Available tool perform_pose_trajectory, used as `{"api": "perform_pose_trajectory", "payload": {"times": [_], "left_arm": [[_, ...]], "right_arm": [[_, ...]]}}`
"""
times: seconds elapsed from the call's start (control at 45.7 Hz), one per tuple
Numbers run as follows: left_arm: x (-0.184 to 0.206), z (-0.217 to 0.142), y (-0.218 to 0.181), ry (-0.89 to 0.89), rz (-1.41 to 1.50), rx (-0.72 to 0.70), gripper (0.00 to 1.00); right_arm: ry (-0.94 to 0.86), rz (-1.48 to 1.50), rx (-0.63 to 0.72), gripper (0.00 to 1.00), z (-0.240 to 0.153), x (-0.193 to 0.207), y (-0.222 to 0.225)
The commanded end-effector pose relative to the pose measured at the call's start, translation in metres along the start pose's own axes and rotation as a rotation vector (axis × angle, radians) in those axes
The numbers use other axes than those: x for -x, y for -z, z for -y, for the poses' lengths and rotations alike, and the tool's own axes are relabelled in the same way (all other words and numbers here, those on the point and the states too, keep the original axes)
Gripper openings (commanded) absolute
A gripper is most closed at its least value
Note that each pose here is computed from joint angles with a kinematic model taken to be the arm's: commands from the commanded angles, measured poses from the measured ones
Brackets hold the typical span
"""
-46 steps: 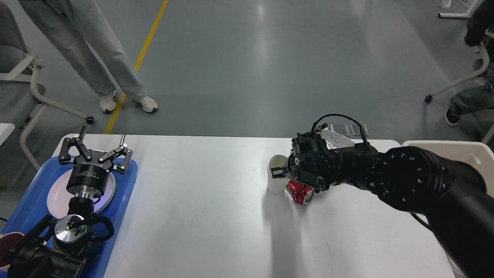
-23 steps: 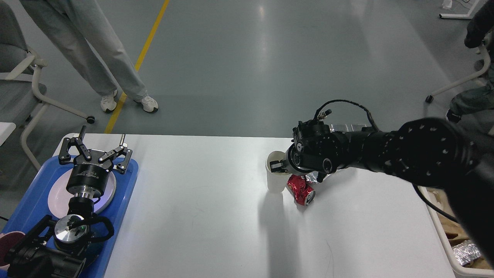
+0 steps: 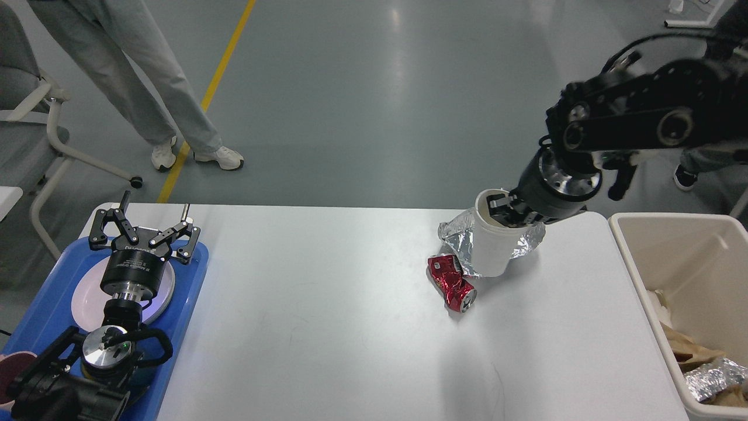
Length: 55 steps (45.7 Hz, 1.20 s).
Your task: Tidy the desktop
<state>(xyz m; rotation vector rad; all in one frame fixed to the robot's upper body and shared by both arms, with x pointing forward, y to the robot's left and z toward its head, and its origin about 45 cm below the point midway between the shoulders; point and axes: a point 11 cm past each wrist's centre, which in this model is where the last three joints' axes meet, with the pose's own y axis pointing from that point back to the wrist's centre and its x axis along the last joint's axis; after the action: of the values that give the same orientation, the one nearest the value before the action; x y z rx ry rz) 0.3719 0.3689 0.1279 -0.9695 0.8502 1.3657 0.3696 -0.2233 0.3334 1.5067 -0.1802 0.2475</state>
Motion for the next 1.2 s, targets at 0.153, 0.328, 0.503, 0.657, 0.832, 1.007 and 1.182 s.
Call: {"api": "perform_pose_trajectory", "payload": {"times": [0.153, 0.328, 0.503, 0.657, 0.832, 1.007, 1.182], "left_arm": [[0.000, 0.000, 0.000, -0.001, -0.001, 0.001, 0.96], [0.000, 0.000, 0.000, -0.001, -0.001, 0.001, 0.96], [0.000, 0.000, 0.000, -0.001, -0.001, 0.001, 0.96], [0.000, 0.000, 0.000, -0.001, -0.001, 0.001, 0.96], [0.000, 0.000, 0.000, -0.001, -0.001, 0.001, 0.96], [0.000, 0.000, 0.000, -0.001, -0.001, 0.001, 0.96], [0.000, 0.000, 0.000, -0.001, -0.001, 0.001, 0.96]], "right_arm": [[-0.043, 0.117, -0.055, 0.00, -0.061, 0.020, -0.058], [-0.072, 0.162, -0.042, 0.00, -0.076, 0.020, -0.078], [-0.122, 0.282, 0.047, 0.00, -0.076, 0.022, -0.133], [-0.144, 0.508, 0.158, 0.00, -0.037, 0.055, -0.234], [-0.166, 0.684, 0.299, 0.00, -0.009, 0.099, -0.341], [-0.169, 0.750, 0.386, 0.00, 0.031, 0.135, -0.393], [-0.191, 0.781, 0.380, 0.00, 0.095, 0.159, -0.400]]}}
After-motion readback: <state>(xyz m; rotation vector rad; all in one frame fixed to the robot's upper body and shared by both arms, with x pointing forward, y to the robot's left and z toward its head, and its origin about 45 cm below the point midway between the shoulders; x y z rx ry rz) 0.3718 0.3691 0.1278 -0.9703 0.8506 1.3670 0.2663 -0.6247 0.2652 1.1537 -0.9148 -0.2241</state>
